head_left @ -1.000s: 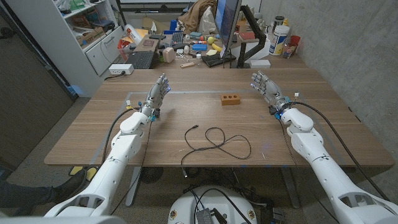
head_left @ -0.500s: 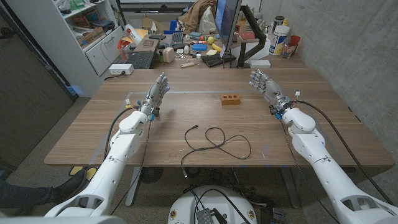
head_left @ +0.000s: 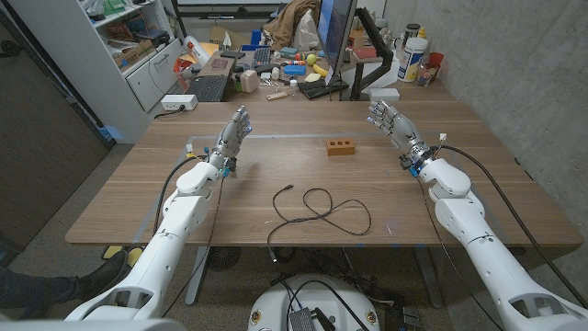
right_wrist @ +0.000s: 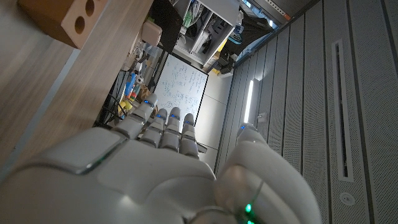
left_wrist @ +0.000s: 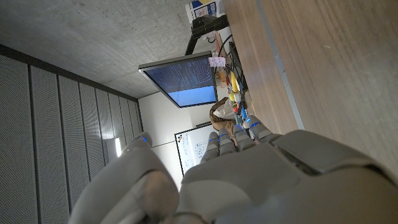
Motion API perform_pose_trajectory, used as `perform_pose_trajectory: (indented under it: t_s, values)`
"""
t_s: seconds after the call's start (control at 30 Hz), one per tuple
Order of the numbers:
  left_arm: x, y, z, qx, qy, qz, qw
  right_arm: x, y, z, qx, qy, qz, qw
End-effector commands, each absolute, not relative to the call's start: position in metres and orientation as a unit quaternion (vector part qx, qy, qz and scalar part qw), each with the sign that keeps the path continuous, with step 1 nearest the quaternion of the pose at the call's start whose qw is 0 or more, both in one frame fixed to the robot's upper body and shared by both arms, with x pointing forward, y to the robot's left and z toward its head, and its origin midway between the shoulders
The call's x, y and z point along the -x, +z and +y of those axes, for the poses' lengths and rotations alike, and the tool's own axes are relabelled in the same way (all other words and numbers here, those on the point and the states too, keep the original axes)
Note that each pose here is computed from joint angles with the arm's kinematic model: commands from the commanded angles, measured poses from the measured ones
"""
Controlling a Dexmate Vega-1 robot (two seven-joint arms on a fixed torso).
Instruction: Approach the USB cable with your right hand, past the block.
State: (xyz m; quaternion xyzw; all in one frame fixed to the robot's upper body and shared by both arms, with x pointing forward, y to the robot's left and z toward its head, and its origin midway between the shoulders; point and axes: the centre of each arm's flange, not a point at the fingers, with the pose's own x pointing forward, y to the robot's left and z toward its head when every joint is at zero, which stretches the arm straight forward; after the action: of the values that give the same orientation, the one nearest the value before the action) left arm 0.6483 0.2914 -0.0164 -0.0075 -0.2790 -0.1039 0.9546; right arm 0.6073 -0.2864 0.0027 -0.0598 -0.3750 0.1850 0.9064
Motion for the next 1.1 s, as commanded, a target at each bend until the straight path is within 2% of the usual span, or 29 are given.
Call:
perform_pose_trajectory:
  t_s: [0.03,1.1]
  values:
    - [-0.65,-0.018,0.29,0.006,-0.106,-0.274,0.956,-0.601,0.006,-0.283,0.068,0.195,-0.386,0.899]
    - [-0.651,-0.021,0.292,0.018,-0.11,-0.272,0.956,-0.583,0.016,-0.261,0.126,0.212,-0.423,0.872]
